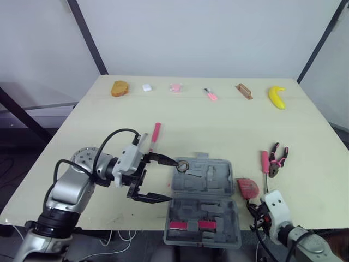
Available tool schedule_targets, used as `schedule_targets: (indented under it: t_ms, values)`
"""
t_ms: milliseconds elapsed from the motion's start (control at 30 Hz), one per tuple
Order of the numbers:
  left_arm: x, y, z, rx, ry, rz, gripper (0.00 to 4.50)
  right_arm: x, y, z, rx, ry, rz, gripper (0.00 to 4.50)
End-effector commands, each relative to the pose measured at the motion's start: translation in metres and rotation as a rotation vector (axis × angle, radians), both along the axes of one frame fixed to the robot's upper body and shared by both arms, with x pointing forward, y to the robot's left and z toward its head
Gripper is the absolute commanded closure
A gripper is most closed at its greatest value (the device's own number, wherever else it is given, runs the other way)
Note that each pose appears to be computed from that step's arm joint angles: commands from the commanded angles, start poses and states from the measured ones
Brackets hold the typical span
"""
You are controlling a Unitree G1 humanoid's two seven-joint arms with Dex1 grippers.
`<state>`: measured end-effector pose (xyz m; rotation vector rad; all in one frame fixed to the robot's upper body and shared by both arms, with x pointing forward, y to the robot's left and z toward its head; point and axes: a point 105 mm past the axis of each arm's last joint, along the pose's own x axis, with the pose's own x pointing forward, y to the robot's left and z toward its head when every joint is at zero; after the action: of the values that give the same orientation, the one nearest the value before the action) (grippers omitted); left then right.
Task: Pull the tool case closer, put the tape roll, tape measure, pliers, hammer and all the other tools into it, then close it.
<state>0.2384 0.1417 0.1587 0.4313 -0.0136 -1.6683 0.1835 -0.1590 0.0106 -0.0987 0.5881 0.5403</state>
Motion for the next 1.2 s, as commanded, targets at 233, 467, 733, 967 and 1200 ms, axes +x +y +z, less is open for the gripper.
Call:
schedule_targets:
  t_ms: [233, 467, 733, 967, 1200]
  values:
    - [-0.003, 0.006, 0.007, -0.016, -0.041, -0.017, 0.00, -0.006, 0.008, 0.008, 0.045, -0.016, 0.067, 4.48]
    - [-0.003, 0.008, 0.006, -0.016, -0.043, -0.014, 0.00, -0.012, 0.006, 0.022, 0.057, -0.040, 0.174, 2.35]
    - [0.000, 0.018, 0.007, -0.031, -0.040, 0.036, 0.00, -0.002, -0.025, 0.061, 0.007, -0.239, 0.369, 0.03]
    - [-0.003, 0.024, 0.009, -0.041, -0.038, 0.058, 0.00, 0.020, -0.040, 0.064, -0.040, -0.298, 0.561, 0.03]
    - [-0.005, 0.023, 0.012, -0.050, -0.043, 0.058, 0.00, 0.046, -0.044, 0.055, -0.096, -0.266, 0.784, 0.03]
